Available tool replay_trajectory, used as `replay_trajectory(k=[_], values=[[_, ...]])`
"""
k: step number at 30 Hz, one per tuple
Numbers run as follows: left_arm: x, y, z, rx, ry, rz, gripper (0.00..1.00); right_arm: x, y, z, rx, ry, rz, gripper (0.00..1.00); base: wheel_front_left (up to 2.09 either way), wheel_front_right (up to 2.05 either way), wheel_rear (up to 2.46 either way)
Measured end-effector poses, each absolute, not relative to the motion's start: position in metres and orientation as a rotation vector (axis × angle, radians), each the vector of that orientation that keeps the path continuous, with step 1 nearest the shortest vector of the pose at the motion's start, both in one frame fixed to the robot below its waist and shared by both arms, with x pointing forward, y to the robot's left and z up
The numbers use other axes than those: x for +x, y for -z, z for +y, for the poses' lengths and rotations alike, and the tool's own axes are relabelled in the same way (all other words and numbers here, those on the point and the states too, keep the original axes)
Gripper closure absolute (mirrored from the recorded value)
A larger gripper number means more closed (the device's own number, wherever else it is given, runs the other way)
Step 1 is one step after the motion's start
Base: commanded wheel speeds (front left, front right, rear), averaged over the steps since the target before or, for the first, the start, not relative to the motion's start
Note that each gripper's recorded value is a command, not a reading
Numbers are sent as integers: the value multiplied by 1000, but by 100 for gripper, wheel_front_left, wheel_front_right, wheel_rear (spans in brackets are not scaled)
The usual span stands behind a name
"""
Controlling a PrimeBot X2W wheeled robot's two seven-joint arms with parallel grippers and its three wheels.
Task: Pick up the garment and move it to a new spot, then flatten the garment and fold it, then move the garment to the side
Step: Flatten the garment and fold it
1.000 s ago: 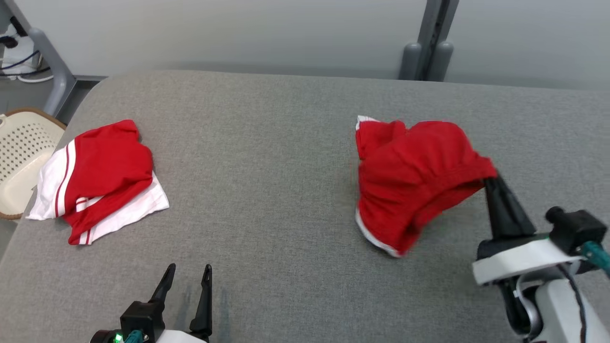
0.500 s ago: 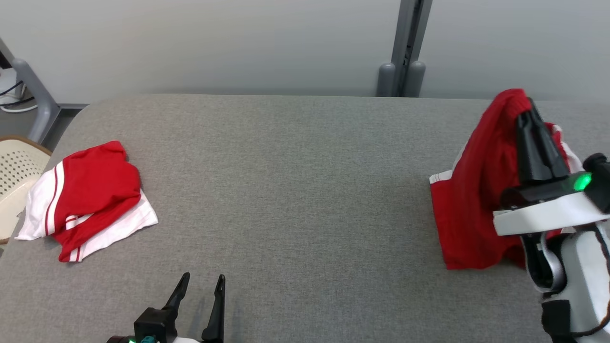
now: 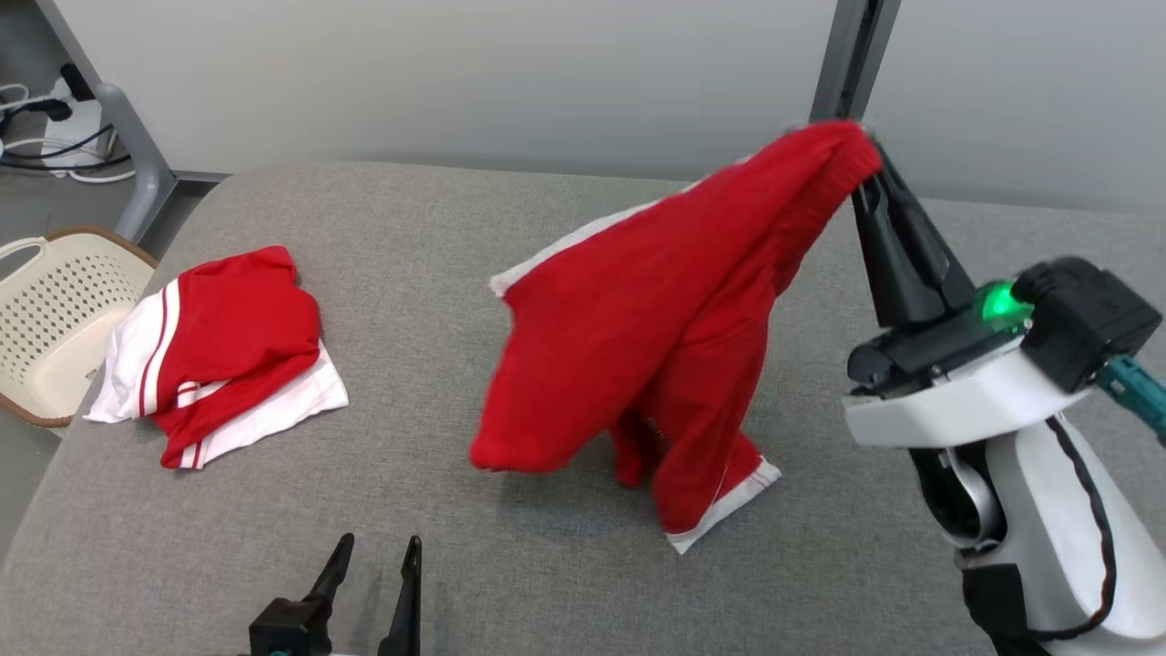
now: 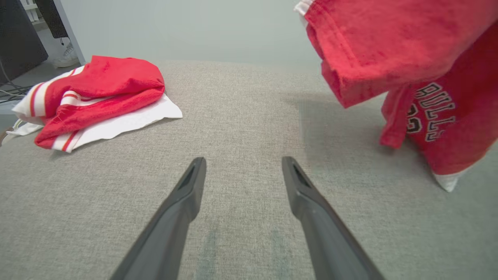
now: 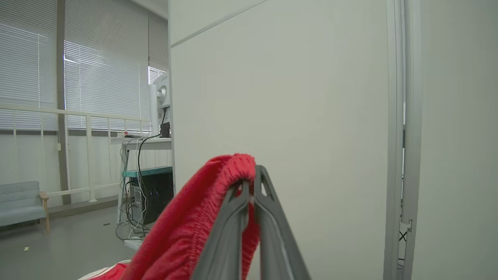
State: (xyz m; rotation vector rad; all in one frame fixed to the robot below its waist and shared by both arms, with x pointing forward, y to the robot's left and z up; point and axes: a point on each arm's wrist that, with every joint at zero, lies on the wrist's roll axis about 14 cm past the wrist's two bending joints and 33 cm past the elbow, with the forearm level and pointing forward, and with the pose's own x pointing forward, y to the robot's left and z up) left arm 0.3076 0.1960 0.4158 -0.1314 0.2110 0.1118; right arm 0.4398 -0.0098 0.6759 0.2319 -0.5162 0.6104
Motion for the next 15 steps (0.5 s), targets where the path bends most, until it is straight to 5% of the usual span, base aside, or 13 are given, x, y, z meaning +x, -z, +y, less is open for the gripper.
replay_trajectory(k=[8,9,10,11,15], values=[[315,-409,184,-131,-69,237,0,447,-533,-64,54,-499,-129,95,0,0,0],[317,-408,182,-130,-63,240,0,446,-516,-75,43,-471,-80,76,0,0,0],[318,-408,181,-129,-59,241,0,444,-499,-86,27,-444,-29,24,0,0,0],[320,-408,180,-126,-53,241,0,442,-480,-100,0,-417,25,0,0,0,0],[326,-409,176,-118,-34,238,0,439,-455,-133,-21,-326,105,0,0,0,0]])
